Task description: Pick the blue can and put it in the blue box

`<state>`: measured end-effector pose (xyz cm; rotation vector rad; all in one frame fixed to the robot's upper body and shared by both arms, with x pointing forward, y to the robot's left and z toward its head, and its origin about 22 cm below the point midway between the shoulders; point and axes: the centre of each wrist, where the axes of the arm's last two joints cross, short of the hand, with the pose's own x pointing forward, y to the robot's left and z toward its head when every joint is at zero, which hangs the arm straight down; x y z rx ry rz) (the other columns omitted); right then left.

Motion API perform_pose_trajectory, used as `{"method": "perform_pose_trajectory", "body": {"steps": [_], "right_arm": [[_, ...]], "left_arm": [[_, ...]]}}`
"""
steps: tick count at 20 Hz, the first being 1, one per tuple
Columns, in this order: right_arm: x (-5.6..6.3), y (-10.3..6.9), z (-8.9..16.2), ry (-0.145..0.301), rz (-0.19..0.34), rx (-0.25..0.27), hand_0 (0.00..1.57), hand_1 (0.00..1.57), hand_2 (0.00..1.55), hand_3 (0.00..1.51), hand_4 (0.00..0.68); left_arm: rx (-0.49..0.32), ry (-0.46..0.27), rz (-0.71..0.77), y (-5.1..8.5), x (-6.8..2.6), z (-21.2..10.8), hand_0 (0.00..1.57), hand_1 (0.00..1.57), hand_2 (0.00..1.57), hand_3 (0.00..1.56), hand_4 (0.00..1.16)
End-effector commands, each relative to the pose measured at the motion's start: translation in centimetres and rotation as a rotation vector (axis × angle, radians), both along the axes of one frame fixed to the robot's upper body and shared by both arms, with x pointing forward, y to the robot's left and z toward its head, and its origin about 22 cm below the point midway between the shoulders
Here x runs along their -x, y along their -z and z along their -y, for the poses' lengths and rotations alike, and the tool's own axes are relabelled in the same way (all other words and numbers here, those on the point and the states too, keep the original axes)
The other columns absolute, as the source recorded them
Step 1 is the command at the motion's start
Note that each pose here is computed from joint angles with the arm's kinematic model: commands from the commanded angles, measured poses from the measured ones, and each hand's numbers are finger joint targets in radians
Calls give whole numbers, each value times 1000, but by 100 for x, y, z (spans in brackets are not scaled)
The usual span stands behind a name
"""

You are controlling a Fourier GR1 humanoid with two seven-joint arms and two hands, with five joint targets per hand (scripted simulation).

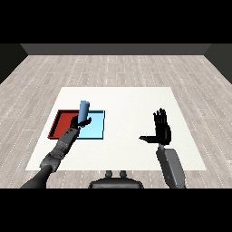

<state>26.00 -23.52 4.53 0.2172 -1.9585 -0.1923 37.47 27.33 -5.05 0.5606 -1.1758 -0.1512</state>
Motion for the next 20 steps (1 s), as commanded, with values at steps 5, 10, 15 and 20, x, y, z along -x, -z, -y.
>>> {"method": "perform_pose_trajectory", "body": {"steps": [5,10,15,20], "right_arm": [[-125,192,200,26,-52,-17,0,0,0,0,0],[-28,71,205,15,-41,-43,0,0,0,0,0],[-5,101,126,-6,-21,-28,0,0,0,0,0],[-171,114,178,0,-3,-64,0,0,0,0,0]], "left_arm": [[-46,12,-187,312,195,77,1442,1442,1353,991,859],[20,3,-308,514,352,249,1571,1571,1431,0,781],[-32,49,-358,380,238,148,317,317,383,467,774],[-126,-55,-253,446,285,242,0,0,0,0,0]]}}
